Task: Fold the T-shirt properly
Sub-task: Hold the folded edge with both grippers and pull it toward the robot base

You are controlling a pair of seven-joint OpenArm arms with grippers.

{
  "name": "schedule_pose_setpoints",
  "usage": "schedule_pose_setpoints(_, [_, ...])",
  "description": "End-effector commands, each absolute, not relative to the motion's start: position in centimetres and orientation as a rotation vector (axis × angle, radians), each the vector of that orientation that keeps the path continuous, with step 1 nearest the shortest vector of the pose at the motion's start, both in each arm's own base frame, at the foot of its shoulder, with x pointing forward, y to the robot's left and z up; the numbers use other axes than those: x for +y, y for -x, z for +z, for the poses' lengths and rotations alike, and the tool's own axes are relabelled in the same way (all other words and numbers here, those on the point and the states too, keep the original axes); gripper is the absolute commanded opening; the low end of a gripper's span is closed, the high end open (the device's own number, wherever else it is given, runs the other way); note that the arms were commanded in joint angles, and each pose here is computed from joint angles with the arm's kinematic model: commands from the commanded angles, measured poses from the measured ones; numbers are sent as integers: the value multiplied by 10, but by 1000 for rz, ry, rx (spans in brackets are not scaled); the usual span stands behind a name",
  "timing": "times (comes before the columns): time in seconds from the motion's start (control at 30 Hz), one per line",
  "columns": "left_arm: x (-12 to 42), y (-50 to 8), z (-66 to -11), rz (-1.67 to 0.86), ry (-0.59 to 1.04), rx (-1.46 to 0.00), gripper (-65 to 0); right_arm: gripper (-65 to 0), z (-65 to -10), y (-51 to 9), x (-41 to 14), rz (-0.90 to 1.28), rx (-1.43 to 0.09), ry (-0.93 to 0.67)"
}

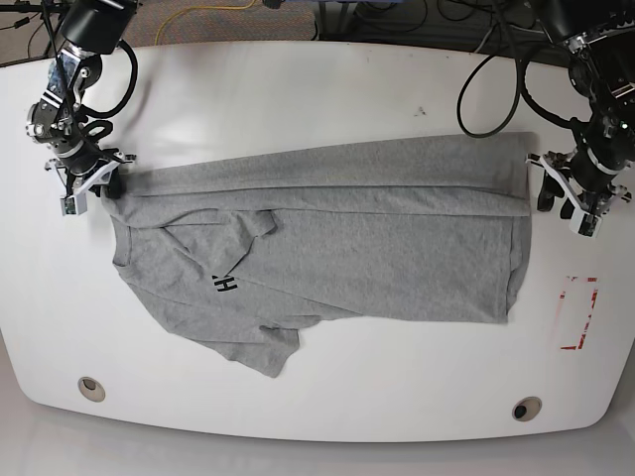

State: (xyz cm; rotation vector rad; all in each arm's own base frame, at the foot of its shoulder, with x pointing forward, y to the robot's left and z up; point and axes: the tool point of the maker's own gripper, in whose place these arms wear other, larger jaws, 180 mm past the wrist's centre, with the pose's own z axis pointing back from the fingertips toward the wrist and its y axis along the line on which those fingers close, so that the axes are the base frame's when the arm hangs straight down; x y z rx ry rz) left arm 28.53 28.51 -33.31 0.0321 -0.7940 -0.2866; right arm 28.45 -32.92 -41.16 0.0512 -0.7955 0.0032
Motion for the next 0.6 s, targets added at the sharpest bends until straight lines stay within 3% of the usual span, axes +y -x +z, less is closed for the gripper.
schedule_pose_setpoints(0.0, [291, -287, -330, -281, -37, -794, -426, -553, -397, -295, -331, 21, -850, -51])
schedule_pose_setpoints(0.23, [295, -269, -351, -272, -41, -651, -419, -561, -400, -294, -325, 24, -846, -61])
schedule_pose_setpoints(0.4, [290, -263, -359, -289, -32, -600, -335, -561, -402, -291, -324, 20, -843, -68])
schedule_pose_setpoints(0.57, [283, -253, -369, -290, -13, -568, -293, -561, -402, -290, -324, 23, -841, -67])
